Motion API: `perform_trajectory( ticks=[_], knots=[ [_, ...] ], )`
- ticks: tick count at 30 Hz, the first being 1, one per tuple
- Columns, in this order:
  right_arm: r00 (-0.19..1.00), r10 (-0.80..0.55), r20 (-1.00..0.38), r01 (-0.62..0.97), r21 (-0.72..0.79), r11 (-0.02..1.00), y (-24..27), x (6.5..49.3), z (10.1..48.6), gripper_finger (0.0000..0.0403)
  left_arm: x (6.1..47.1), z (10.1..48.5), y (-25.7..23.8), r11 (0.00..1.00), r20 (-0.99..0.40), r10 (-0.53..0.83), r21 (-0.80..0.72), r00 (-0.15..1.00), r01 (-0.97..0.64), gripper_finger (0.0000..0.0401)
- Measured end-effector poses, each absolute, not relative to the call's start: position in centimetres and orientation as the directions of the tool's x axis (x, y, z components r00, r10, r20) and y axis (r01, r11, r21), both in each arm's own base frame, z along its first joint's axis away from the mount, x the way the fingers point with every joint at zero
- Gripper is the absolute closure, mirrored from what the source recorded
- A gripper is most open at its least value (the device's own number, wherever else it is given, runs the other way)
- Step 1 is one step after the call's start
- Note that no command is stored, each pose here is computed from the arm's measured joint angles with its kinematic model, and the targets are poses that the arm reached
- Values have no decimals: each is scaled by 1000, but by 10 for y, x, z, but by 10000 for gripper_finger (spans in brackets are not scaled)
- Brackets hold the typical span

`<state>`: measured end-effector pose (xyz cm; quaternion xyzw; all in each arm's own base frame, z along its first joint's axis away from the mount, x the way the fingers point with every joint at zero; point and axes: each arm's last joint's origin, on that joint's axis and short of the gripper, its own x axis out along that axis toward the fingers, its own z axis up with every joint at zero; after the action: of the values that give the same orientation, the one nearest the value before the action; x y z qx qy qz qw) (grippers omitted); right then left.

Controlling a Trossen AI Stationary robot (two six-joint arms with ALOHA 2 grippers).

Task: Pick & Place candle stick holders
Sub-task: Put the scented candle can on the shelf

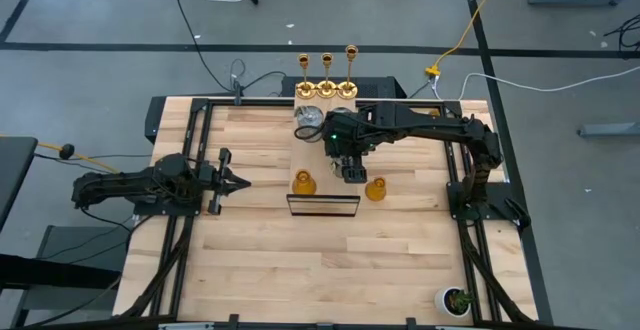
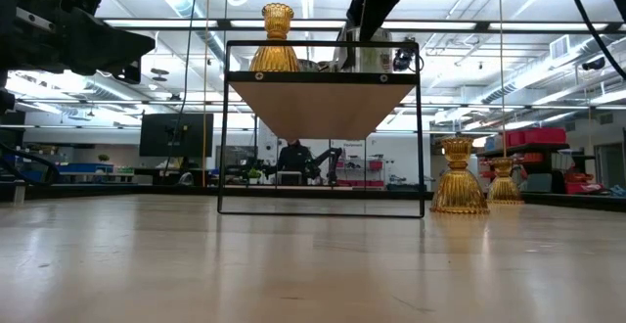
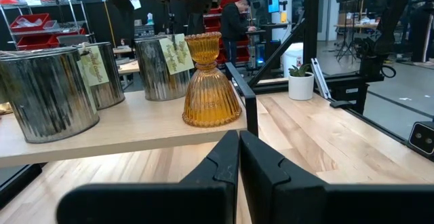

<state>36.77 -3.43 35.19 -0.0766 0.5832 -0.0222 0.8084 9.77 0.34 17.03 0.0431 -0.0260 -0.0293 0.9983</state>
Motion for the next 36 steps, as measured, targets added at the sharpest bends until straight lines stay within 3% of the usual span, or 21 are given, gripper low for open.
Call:
perform_trajectory(
  ticks=[23, 36],
  knots=[
    [326, -152, -933, -29, -171, 985, -35, 368, 353, 3, 98, 170, 3, 995, 49, -61, 87, 997, 57, 383],
    [420, -154, -894, -20, -179, 984, -33, 349, 381, 3, 98, 170, 3, 995, 49, -61, 88, 997, 56, 383]
  ],
)
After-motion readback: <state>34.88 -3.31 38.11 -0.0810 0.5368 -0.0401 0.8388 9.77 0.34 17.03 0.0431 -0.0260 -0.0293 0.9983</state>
